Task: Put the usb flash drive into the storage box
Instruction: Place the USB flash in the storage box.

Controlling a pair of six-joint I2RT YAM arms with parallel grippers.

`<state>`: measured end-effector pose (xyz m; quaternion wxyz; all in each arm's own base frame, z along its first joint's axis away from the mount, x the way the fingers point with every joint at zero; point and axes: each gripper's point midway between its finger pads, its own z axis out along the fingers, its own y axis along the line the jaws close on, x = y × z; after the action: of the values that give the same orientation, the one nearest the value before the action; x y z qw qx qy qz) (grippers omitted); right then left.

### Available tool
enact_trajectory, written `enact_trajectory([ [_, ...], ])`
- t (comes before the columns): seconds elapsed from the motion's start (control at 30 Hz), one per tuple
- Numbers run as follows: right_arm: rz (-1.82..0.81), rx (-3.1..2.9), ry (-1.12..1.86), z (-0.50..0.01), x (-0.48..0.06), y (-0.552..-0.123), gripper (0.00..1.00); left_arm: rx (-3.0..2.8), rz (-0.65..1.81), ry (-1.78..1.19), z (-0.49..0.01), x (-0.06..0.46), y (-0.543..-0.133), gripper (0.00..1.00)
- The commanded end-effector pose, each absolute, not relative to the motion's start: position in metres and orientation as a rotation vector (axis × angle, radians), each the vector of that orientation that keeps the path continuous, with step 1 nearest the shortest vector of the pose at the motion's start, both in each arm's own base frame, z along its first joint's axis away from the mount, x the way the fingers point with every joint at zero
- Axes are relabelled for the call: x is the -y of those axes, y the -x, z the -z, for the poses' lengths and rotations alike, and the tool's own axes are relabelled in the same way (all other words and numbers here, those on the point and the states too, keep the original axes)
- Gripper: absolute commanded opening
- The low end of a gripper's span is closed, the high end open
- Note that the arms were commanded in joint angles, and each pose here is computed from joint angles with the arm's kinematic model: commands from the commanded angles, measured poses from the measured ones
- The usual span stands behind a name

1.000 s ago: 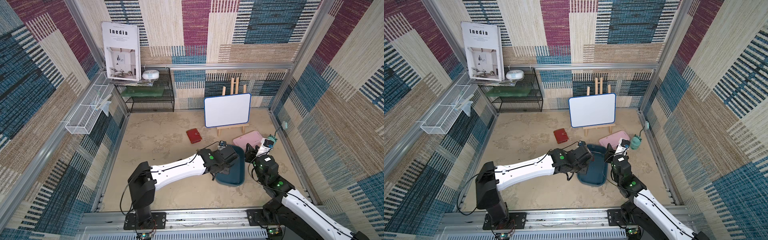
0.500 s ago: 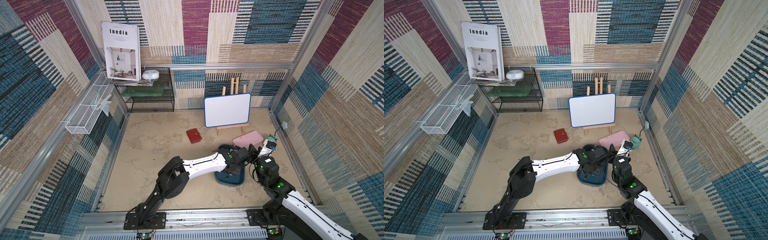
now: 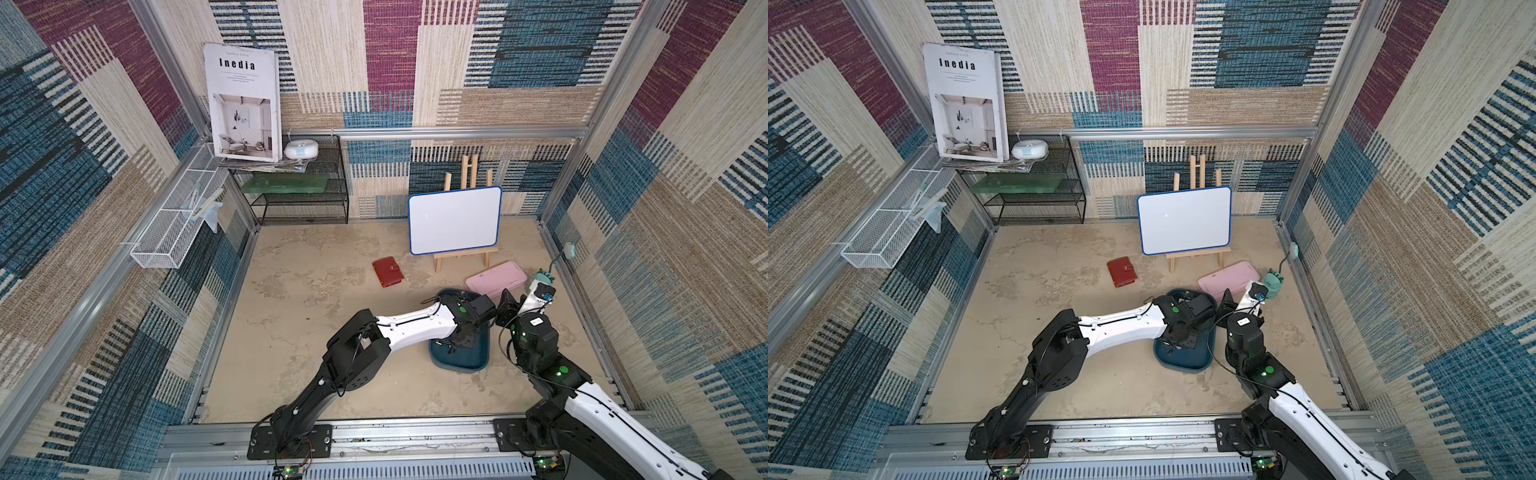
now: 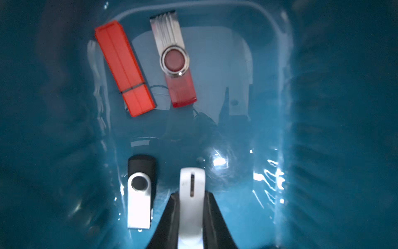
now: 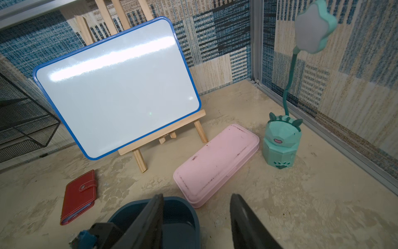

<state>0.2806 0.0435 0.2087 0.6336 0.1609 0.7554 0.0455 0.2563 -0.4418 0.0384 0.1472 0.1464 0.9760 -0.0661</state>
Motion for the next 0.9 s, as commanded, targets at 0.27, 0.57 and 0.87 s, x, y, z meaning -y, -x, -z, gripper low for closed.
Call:
enact_trajectory([
  [0.27, -0.136, -1.701, -0.372, -0.215, -0.047, -0.282, 0.55, -2.849, 0.136, -0.415, -0.024, 0.435, -0.254, 0.24],
  [0.57, -0.138, -1.698, -0.369, -0.216, -0.046, -0.282, 0.55, -2.844, 0.224, -0.428, -0.043, 0.445, -0.251, 0.32],
  [0.87, -0.177, -1.671, -0.358, -0.223, -0.048, -0.278, 0.54, -2.778, 0.26, -0.396, -0.083, 0.438, -0.251, 0.36],
])
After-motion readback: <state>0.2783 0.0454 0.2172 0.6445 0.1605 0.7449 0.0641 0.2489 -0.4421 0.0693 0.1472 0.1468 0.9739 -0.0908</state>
